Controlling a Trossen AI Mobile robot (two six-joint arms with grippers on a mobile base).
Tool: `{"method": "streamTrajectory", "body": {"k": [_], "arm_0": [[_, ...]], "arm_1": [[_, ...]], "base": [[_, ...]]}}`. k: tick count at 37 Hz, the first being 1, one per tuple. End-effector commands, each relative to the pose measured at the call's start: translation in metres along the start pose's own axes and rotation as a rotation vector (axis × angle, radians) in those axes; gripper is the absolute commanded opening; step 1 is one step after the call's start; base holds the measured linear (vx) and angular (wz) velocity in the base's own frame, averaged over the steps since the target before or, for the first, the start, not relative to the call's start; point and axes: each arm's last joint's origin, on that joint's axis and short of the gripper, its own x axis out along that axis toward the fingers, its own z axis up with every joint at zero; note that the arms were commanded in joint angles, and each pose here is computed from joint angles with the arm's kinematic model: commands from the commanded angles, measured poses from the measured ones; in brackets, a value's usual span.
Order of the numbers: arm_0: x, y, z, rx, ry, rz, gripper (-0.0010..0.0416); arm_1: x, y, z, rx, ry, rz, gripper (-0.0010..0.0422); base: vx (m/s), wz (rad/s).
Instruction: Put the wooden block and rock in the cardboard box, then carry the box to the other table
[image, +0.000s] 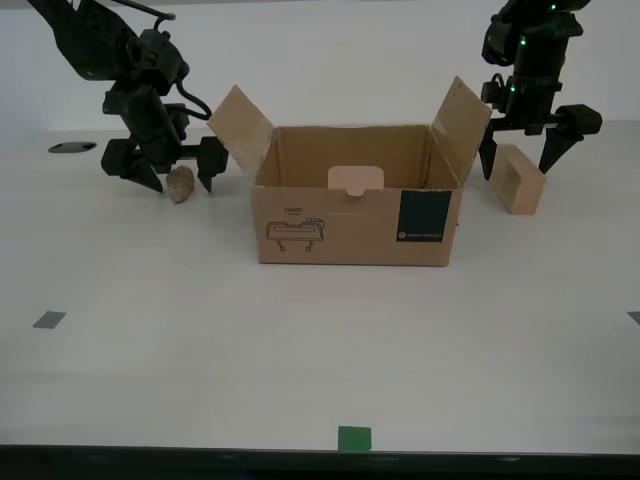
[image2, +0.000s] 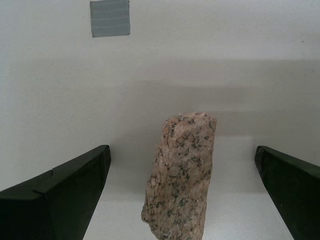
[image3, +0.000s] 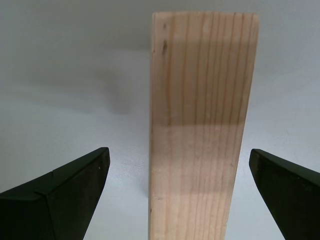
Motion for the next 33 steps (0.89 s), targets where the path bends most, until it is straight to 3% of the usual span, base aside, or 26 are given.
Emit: {"method": "streamTrajectory", "body": {"k": [1,10,33], "arm_0": [[0.0002,-0.0002,-0.0002,0.002,0.002,-0.007,0.0389],[0.0002,-0.0002,-0.0003,0.003,0.003,-0.007,0.0384],[0.0031,0.0,-0.002,0.003,0.007,-0.008,0.0275]], "arm_1": [[0.0003,-0.0003,-0.0007,-0.002,0.005,0.0,0.0398],[0.0003,-0.0003,-0.0007,-0.002,0.004,0.001,0.0398],[0.0003,-0.0003,-0.0007,-0.002,0.005,0.0,0.0398]], "base": [[0.0,0.0],[0.0,0.0],[0.0,0.0]]}}
